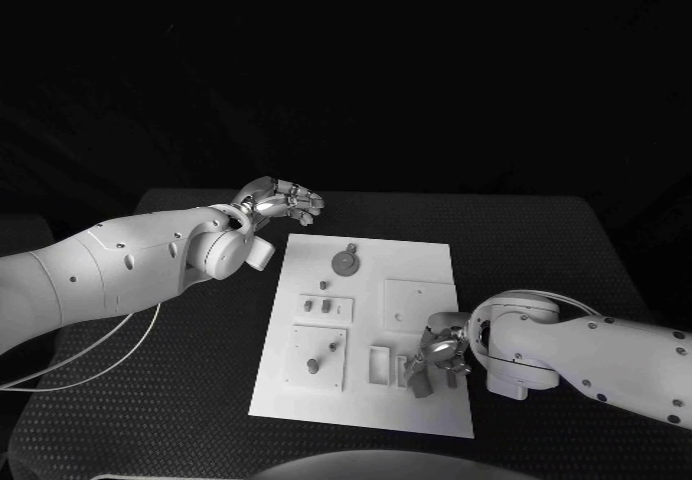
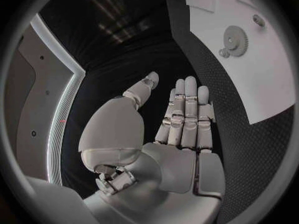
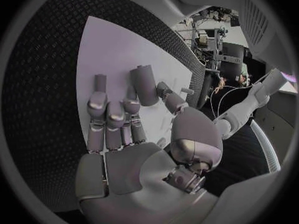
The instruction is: Assemble the parts on the task board
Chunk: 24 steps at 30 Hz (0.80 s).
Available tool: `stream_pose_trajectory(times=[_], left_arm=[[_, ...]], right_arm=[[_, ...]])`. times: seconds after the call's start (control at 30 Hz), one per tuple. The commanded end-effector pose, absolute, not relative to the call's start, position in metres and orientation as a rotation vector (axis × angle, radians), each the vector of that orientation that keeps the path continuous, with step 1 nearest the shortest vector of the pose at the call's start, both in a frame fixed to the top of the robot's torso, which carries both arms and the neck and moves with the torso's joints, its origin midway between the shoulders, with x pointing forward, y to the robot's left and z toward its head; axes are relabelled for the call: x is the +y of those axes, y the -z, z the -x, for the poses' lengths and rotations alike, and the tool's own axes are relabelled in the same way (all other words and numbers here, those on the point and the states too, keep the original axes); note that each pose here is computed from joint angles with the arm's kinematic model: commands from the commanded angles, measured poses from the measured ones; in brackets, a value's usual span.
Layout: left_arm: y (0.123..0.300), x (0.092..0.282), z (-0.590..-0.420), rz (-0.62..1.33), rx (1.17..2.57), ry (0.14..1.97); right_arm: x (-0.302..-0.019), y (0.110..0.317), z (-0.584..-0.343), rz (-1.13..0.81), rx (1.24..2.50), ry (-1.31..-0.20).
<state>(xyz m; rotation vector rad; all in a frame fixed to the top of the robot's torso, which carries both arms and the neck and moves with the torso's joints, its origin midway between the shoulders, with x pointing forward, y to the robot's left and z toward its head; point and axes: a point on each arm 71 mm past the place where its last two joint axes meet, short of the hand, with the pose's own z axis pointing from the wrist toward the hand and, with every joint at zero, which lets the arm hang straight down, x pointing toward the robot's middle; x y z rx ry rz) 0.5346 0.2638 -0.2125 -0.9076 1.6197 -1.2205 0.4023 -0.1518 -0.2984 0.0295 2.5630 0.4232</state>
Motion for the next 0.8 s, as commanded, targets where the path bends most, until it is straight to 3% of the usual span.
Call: stream_pose_trajectory(times=[0.03,0.27,0.67,0.8], left_arm=[[0.212,0.262,-0.534,0.905,1.619,1.237],[0.212,0.264,-0.535,0.907,1.617,1.232],[0.212,0.266,-0.535,0.911,1.617,1.224],[0.212,0.265,-0.535,0.910,1.617,1.224]], right_arm=[[-0.159,0.304,-0.400,-0.034,2.554,-0.391],[-0.162,0.295,-0.400,-0.086,2.555,-0.425],[-0.165,0.261,-0.411,-0.209,2.557,-0.493],[-0.160,0.260,-0.414,-0.259,2.571,-0.517]])
